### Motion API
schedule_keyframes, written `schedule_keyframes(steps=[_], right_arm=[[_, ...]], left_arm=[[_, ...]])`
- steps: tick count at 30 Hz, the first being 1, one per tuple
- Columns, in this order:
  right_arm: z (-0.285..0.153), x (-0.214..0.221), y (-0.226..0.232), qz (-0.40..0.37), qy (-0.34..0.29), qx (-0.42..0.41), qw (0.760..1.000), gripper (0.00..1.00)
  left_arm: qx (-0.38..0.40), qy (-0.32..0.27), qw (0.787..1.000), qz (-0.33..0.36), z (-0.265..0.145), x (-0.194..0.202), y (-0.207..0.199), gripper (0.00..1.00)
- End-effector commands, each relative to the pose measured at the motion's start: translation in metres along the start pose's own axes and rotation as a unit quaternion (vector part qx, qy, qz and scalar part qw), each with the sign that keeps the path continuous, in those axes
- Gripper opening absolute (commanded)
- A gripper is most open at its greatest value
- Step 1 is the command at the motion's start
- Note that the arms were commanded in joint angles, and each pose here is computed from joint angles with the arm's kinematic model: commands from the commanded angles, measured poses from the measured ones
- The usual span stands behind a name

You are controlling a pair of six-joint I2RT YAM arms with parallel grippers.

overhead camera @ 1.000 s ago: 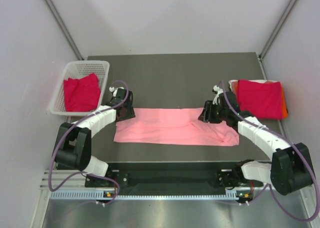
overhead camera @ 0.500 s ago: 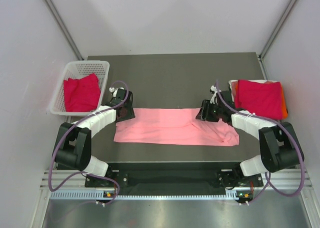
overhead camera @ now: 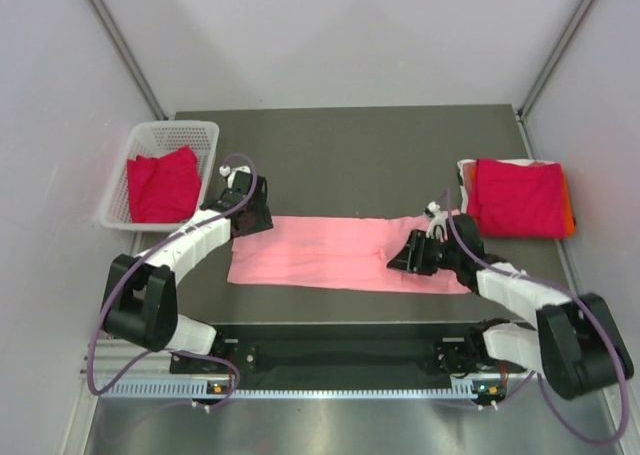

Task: Fold and stack the t-shirts
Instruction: Fold the tshirt

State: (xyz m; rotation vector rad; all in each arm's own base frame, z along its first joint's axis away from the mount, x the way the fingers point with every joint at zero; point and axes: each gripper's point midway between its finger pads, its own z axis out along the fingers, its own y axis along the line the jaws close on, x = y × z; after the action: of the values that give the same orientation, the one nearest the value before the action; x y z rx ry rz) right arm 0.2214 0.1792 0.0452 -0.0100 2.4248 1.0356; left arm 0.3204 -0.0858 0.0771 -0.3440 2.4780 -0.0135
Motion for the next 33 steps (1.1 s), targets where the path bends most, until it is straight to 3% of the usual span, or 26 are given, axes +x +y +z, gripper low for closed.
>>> schedule_keyframes(steps=[1,7,14,20,23,33], right_arm=[[-0.016,0.007,0.024,-0.004,-0.009,-0.047,0.999,0.48],[-0.038,0.018,0.044,-0.013,-0.011,-0.075,0.997,0.49],[-0.049,-0.025,0.005,-0.026,-0.076,0.092,0.993,0.49],[-0.065,-0.028,-0.046,0.047,-0.117,0.239,0.963,0.45],[-0.082,-0.027,-0.072,0.086,-0.145,0.320,0.932,0.43],[-0.100,-0.021,-0.093,0.122,-0.156,0.404,0.893,0.46]], left_arm=[[0.019,-0.017,1.000,-0.009,-0.011,-0.013,-0.012,0.61],[0.033,-0.018,0.999,-0.002,-0.013,-0.015,-0.028,0.61],[0.042,-0.006,0.999,0.006,-0.010,-0.012,-0.040,0.62],[0.016,0.009,1.000,0.017,0.005,-0.001,-0.029,0.64],[0.011,0.003,1.000,-0.007,0.011,0.001,-0.017,0.63],[0.004,0.009,0.999,-0.035,0.028,0.013,0.006,0.64]])
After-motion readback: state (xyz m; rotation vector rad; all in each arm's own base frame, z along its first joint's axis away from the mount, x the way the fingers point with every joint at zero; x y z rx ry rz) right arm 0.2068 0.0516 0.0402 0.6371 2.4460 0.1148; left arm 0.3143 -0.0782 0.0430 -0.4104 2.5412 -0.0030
